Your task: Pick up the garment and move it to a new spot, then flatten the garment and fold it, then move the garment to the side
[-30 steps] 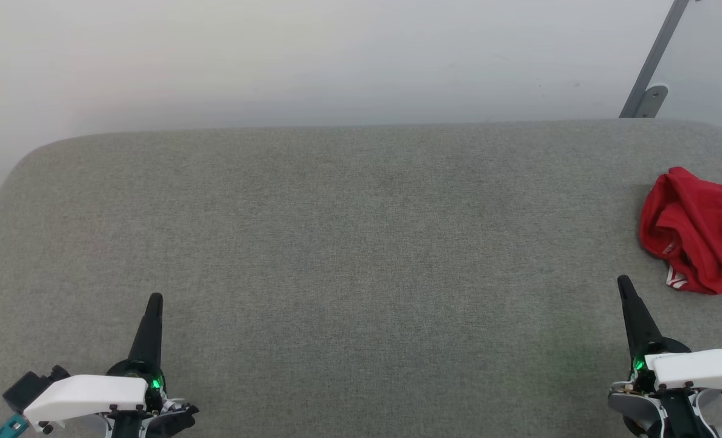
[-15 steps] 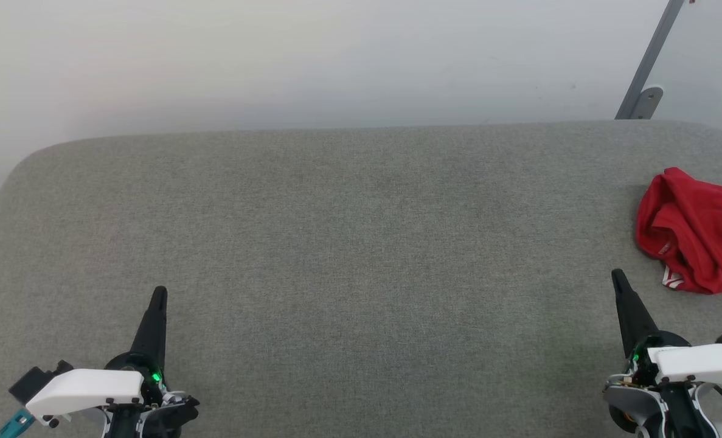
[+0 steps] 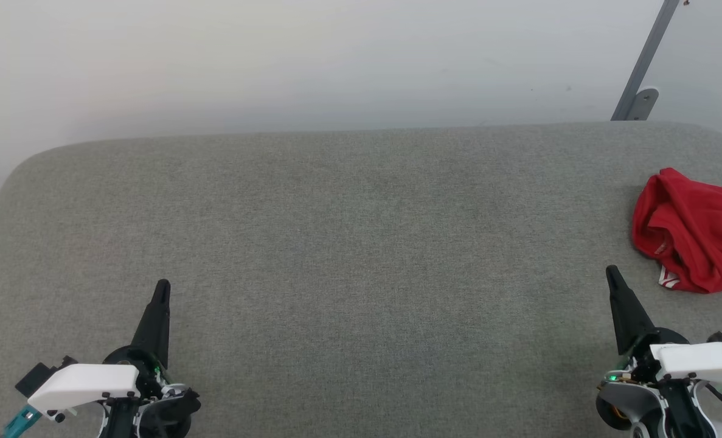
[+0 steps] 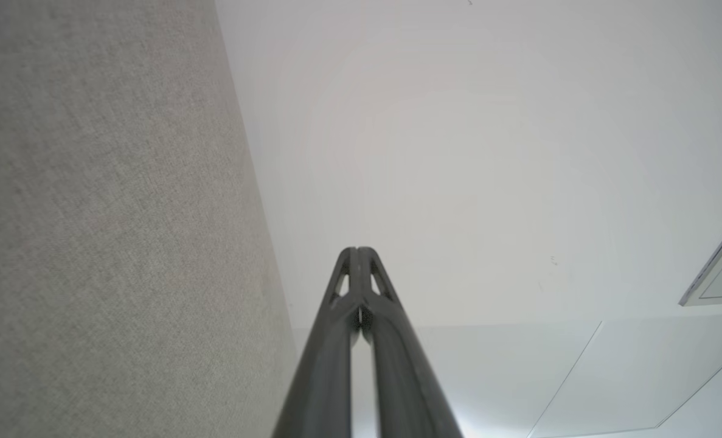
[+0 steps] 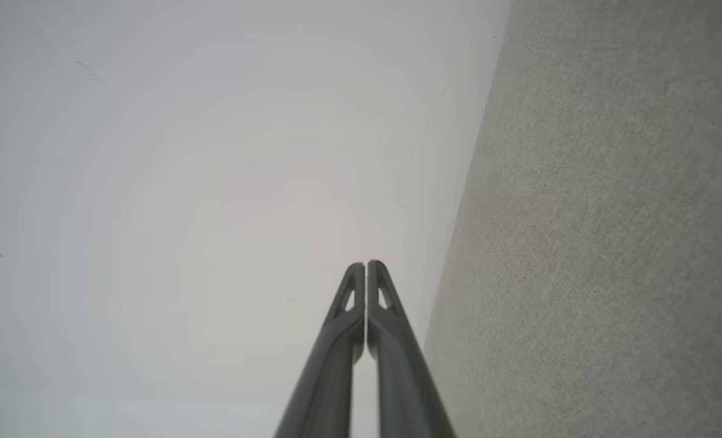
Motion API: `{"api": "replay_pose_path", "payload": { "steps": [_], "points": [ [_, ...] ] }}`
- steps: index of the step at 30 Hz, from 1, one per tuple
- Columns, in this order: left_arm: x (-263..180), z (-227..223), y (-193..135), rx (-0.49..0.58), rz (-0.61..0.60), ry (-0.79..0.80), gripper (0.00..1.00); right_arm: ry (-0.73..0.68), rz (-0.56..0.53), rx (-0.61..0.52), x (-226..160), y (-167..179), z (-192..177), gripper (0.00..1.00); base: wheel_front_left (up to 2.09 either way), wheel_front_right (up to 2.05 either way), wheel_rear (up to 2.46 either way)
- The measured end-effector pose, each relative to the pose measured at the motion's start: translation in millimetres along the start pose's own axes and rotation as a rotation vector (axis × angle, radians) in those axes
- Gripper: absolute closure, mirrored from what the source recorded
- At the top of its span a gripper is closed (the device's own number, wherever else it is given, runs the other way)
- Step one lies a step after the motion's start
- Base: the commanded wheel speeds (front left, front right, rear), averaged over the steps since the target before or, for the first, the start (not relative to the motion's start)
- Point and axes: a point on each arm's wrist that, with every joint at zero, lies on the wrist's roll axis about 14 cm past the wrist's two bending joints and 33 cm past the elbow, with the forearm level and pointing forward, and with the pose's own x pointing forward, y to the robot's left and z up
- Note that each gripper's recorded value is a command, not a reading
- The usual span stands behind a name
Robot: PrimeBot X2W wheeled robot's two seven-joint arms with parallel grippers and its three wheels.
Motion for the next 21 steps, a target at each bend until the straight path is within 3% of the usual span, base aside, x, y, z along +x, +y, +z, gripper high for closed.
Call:
{"api": "replay_pose_path", "payload": {
  "steps": [21],
  "points": [
    [0.9,-1.0,-1.2,-0.015,-0.004,0.005,1.00,0.004,0.010,0.019,1.6,3.2,-1.5,1.00,0.00,0.00,0.00]
  ]
}}
